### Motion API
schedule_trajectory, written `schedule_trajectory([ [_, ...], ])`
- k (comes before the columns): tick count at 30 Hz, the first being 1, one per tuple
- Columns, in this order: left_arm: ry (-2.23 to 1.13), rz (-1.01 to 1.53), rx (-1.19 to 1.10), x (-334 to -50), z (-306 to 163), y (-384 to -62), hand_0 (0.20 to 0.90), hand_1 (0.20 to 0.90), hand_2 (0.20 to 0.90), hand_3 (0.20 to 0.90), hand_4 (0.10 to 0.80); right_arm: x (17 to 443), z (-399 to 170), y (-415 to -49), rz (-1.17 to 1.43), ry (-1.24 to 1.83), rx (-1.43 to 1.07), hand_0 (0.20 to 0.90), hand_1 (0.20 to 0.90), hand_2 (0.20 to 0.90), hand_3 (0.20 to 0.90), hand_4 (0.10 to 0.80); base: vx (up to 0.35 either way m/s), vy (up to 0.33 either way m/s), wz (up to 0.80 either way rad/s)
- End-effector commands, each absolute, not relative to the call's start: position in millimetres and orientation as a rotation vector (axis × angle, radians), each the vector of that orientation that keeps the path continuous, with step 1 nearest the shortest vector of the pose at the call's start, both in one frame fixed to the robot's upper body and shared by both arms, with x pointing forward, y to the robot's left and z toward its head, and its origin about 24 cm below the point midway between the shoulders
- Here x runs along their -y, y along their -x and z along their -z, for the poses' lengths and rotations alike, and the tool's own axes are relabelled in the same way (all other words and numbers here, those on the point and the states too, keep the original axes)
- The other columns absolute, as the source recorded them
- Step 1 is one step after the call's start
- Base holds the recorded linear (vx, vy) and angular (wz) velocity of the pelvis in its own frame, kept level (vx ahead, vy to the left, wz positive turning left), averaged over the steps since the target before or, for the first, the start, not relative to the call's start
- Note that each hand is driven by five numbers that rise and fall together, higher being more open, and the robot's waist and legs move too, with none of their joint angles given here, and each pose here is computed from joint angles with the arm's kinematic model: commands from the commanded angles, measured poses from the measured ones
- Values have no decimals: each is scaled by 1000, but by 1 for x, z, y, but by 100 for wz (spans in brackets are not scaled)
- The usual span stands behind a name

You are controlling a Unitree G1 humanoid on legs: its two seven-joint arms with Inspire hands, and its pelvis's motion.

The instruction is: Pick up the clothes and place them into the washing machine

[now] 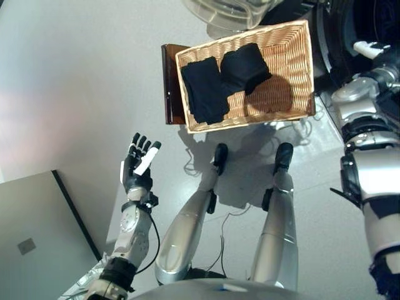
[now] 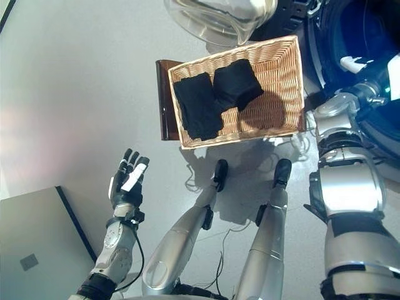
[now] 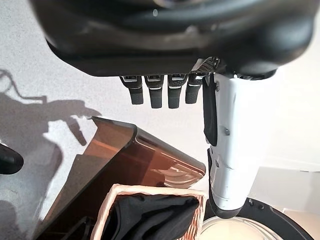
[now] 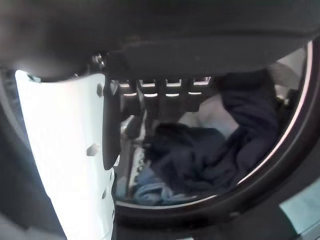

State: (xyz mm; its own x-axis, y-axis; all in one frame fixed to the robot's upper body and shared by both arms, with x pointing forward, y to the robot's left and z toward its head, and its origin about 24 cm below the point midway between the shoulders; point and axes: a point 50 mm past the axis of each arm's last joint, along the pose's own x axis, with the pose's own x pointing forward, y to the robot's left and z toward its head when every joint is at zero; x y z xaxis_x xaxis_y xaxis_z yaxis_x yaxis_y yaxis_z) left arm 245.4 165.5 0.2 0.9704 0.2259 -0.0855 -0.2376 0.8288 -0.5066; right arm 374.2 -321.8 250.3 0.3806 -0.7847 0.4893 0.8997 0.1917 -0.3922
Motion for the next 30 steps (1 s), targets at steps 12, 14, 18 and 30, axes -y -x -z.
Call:
schedule_trajectory([
  [12,484,-372,53,-201,1,-234,900,900,900,900,800,276,-222,-388,917,1001,354,900,900,900,900,800,2,-4,-1],
  [14,471,-383,32,-202,6,-233,900,900,900,900,800,265,-212,-390,858,1055,360,900,900,900,900,800,10,-10,-4],
  [18,459,-407,-8,-205,16,-230,900,900,900,900,800,243,-196,-393,730,1194,390,900,900,900,900,800,18,-9,-5],
  [30,427,-406,-41,-207,24,-230,900,900,900,900,800,193,-157,-402,437,1578,391,900,900,900,900,800,12,-10,-3],
])
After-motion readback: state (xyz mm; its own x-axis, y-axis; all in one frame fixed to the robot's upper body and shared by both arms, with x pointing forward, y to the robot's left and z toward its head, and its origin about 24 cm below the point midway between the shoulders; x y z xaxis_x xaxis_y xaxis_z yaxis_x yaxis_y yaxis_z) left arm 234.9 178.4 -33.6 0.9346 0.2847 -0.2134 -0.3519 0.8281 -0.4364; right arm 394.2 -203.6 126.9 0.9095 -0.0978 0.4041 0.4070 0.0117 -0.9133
